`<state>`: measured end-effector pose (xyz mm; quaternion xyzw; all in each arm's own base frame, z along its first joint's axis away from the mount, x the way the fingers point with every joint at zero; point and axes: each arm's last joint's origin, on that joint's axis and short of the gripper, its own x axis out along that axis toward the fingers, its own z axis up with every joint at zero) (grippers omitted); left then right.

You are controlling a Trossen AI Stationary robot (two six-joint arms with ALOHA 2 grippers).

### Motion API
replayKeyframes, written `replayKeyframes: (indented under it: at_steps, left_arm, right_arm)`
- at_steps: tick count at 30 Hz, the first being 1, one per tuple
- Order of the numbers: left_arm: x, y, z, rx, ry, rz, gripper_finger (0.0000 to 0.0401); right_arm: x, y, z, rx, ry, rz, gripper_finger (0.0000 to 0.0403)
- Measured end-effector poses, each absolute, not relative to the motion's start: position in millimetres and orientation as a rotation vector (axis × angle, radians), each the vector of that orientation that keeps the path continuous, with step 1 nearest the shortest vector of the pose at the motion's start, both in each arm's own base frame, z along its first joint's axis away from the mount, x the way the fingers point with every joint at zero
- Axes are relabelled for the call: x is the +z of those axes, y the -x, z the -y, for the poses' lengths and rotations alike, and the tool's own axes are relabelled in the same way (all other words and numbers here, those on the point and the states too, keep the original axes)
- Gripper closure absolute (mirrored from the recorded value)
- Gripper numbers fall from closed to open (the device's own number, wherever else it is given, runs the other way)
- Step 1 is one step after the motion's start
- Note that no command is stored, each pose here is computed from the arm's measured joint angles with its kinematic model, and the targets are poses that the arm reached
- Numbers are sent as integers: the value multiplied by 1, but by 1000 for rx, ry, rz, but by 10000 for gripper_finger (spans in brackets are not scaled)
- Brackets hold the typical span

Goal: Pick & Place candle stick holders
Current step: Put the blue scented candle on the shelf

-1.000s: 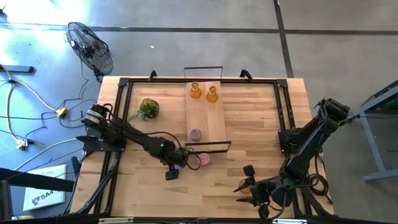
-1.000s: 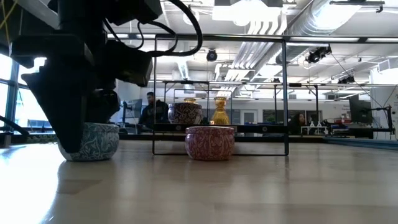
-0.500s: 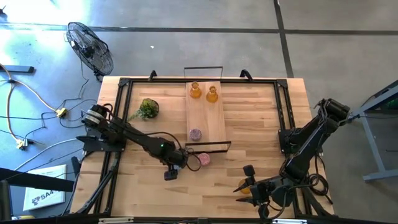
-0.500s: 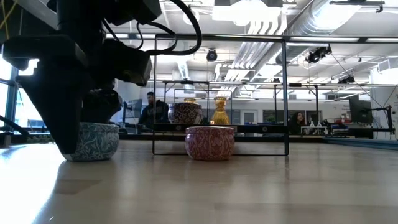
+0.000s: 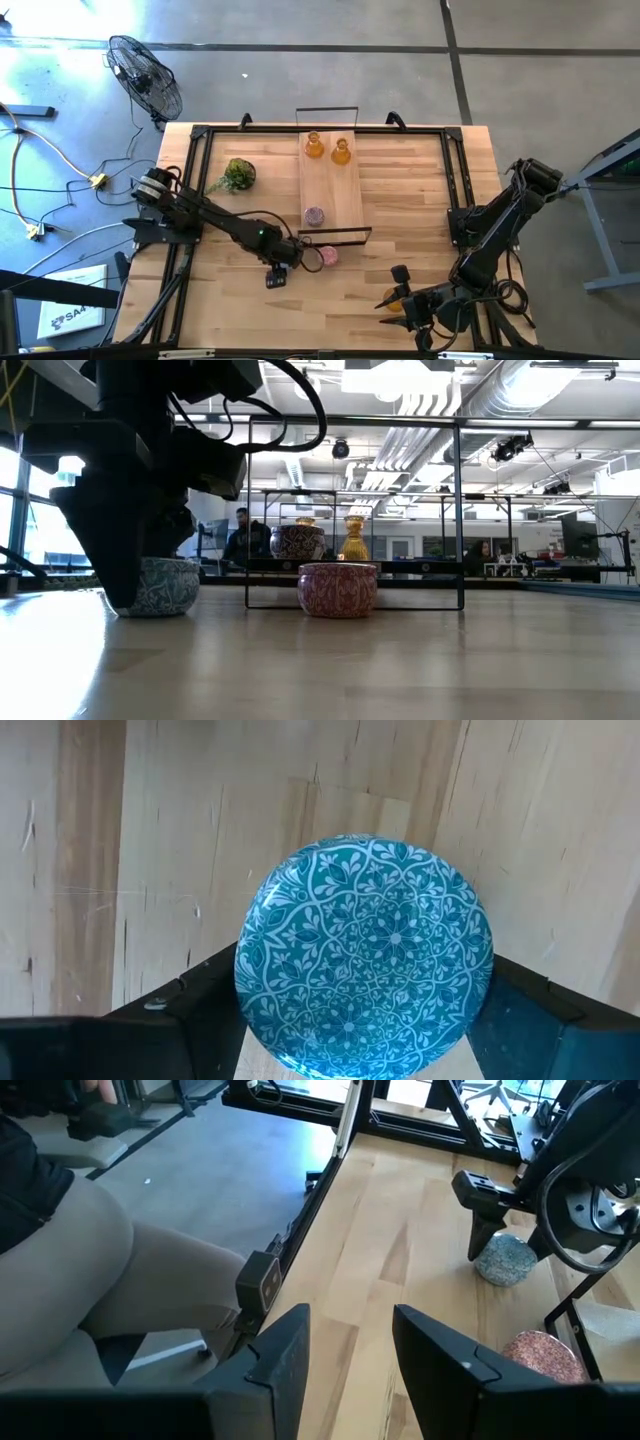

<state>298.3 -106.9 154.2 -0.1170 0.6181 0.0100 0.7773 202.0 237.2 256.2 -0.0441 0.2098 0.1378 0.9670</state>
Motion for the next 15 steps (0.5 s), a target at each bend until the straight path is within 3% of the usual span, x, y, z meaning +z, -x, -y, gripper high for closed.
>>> replayKeyframes:
  at_steps: [15]
  left_arm:
    - [169, -292, 137, -169, 384, -1428, 116]
  right_arm:
    - [256, -202, -237, 279, 89, -425, 263]
